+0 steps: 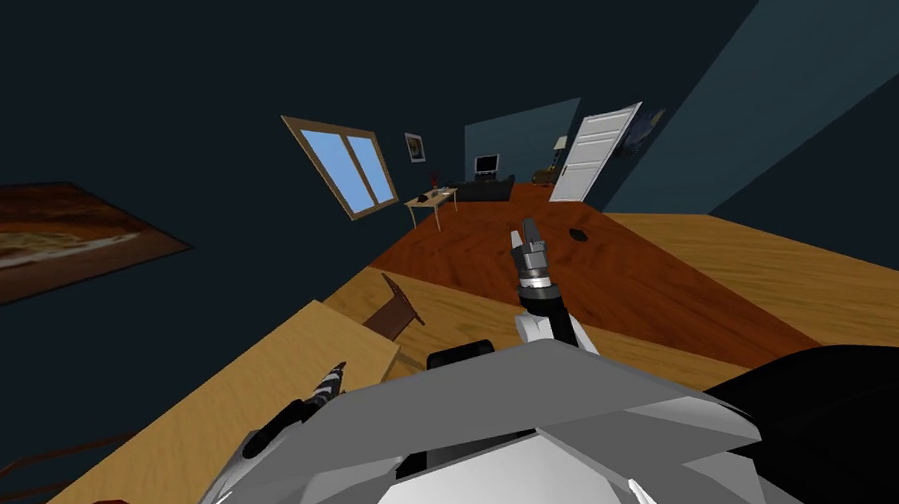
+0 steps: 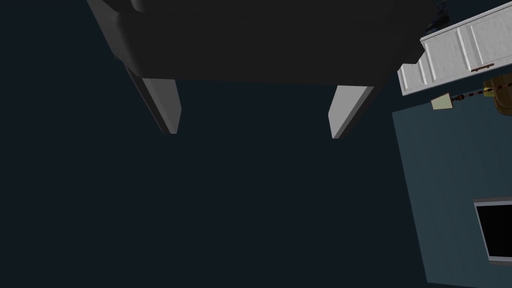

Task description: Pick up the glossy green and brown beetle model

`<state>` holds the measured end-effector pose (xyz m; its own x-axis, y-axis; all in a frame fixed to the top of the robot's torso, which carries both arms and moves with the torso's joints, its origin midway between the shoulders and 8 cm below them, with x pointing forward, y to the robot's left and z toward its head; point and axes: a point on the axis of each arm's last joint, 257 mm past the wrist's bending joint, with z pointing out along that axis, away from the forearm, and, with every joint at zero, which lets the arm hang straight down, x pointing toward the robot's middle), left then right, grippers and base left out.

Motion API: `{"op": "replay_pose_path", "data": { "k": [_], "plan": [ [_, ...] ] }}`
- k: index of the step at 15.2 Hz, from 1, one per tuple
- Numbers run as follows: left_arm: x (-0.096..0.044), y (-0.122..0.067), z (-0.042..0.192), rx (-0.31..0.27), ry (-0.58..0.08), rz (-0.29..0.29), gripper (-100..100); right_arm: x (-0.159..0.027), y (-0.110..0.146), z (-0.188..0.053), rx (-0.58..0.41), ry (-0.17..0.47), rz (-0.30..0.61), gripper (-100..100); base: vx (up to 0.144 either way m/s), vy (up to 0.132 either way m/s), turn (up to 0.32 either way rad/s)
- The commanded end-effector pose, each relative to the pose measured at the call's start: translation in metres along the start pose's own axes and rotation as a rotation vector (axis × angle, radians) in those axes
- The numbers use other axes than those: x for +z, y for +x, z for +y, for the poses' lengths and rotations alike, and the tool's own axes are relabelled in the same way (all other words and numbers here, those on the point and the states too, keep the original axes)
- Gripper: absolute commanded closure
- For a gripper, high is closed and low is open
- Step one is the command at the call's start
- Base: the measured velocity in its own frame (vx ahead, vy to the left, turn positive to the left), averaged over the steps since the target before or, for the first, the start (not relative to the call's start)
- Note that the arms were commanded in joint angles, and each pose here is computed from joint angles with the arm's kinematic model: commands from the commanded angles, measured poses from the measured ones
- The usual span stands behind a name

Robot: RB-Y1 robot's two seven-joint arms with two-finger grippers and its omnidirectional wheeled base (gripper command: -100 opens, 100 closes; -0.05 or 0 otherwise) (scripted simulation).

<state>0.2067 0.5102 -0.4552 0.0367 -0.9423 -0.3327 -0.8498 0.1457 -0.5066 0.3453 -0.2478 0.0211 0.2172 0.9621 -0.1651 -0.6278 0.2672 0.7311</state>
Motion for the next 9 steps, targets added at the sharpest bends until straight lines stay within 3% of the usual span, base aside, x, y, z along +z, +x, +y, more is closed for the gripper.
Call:
{"op": "replay_pose_path", "data": {
  "k": [1,2,3,9],
  "plan": [
    [0.002,0.002,0.03,-0.003,-0.082,0.015,-100,0.0,0.0,0.0,0.0,0.0,0.0,0,0.066,-0.004,-0.021],
    [0.002,0.002,0.031,-0.003,-0.085,0.015,-100,0.0,0.0,0.0,0.0,0.0,0.0,0,0.074,-0.001,-0.022],
    [0.001,0.0,0.051,-0.006,-0.135,0.024,-100,0.0,0.0,0.0,0.0,0.0,0.0,0,0.083,0.0,-0.027],
    [-0.008,0.001,0.11,-0.02,-0.303,0.065,-100,0.0,0.0,0.0,0.0,0.0,0.0,0,0.09,0.001,-0.02]
  ]
}}
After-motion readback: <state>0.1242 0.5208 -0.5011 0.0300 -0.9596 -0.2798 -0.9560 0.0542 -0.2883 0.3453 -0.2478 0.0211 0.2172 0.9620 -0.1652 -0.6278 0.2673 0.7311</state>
